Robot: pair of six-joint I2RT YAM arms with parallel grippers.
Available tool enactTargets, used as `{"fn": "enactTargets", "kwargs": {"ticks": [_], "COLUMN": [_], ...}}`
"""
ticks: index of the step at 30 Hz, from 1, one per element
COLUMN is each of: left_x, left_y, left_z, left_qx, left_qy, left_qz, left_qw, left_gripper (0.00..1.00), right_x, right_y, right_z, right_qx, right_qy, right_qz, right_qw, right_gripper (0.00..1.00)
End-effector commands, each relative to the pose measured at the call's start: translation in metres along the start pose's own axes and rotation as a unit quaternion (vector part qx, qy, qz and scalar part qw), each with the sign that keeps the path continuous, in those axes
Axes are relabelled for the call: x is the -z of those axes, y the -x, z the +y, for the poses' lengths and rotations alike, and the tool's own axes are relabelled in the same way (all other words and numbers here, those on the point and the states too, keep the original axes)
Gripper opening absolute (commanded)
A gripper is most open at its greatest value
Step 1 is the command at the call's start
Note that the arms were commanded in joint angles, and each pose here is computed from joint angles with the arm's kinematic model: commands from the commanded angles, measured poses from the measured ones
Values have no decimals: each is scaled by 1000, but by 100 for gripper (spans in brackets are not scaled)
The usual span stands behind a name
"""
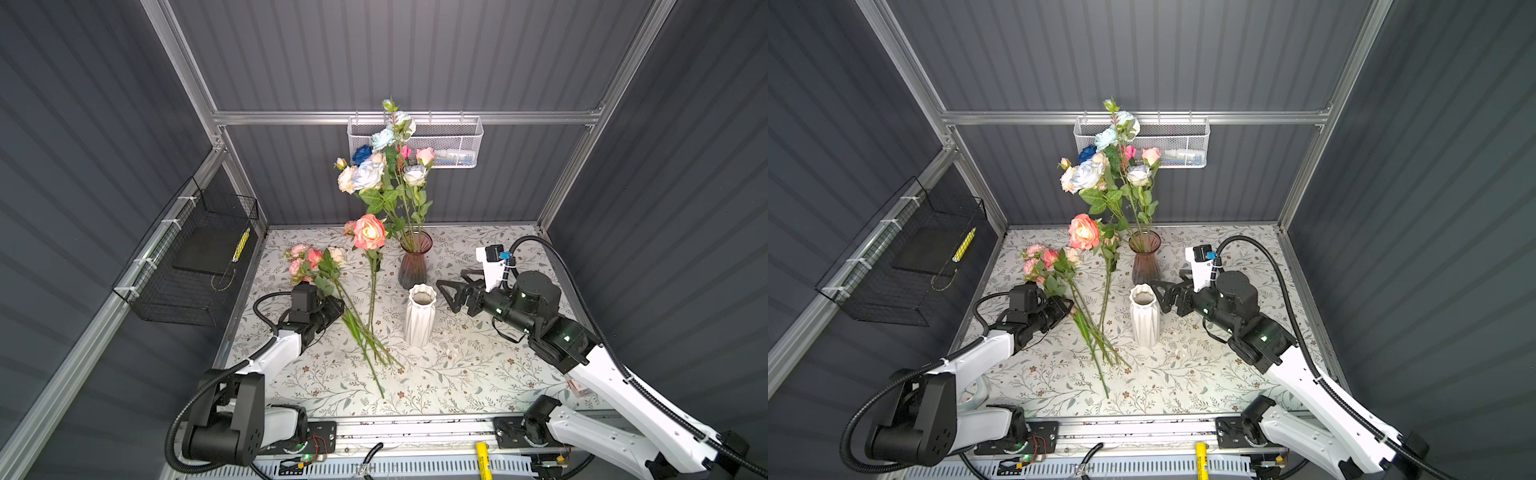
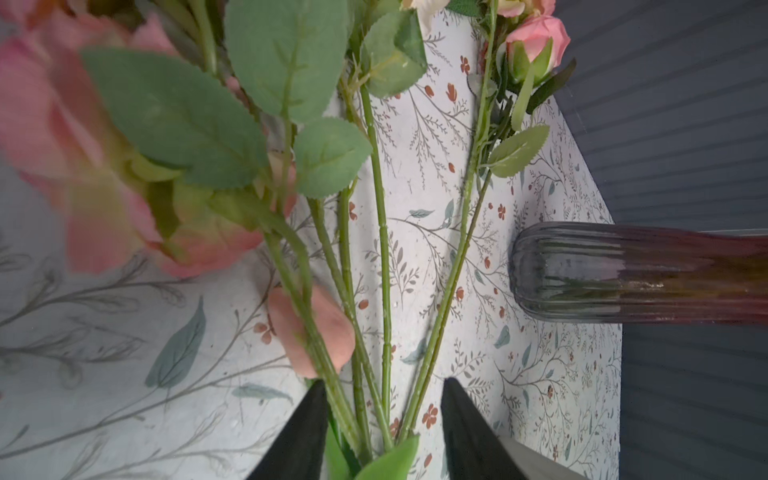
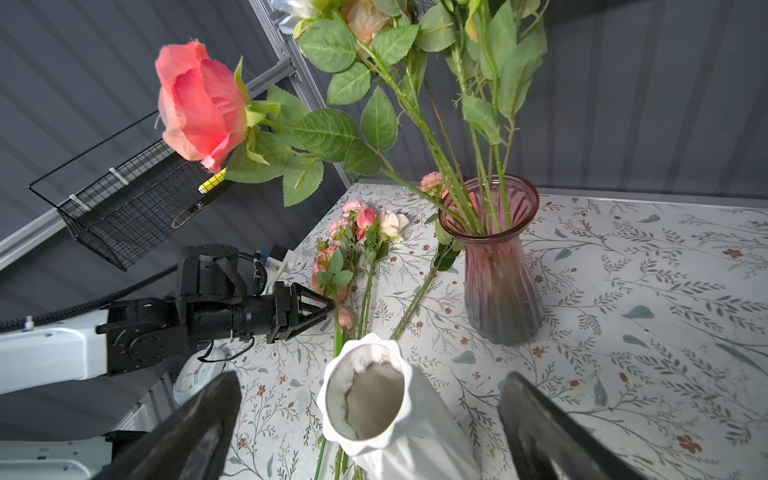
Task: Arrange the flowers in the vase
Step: 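Open and withdraw the right gripper while the left grasps pink spray stems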
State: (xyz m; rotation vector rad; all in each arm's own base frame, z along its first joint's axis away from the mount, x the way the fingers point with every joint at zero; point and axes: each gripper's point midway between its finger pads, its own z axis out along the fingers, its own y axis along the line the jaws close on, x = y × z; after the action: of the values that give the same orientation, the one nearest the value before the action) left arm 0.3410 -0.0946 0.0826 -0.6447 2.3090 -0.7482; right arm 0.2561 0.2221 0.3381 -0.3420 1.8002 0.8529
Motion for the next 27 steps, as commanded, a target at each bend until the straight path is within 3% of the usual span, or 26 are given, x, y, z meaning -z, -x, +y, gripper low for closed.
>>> {"fn": "enactTargets", "kwargs": {"ticks": [1,4,11,14,20,27], "left_x": [-3,-2,-21,-27,-32,-4], "left_y": [9,13,20,23,33,59], "left_z": [12,24,27,34,30,4], "left_qx": [11,16,22,22,34,26], "left_qy": [26,54,53,72,63,35], "left_qz": [-24,-43,-49,-52,-69,-125], "left_qw": [999,997,997,996,995,991], "left_gripper": [40,41,42,36,14,2], "right_x": [4,7,11,12,12,10], "right_y": [5,7,10,12,13,10], "right_z": [3,4,5,5,6,9], "right_qx": [-4,-5,-7,-9,-9,-1], "right_qy": [10,12,14,13,15,22], "right_qz": [-14,-18,-25,-29,-30,-23], "right_qw": [1000,1000,1000,999,999,999], "right_gripper": [99,99,99,99,99,99]}}
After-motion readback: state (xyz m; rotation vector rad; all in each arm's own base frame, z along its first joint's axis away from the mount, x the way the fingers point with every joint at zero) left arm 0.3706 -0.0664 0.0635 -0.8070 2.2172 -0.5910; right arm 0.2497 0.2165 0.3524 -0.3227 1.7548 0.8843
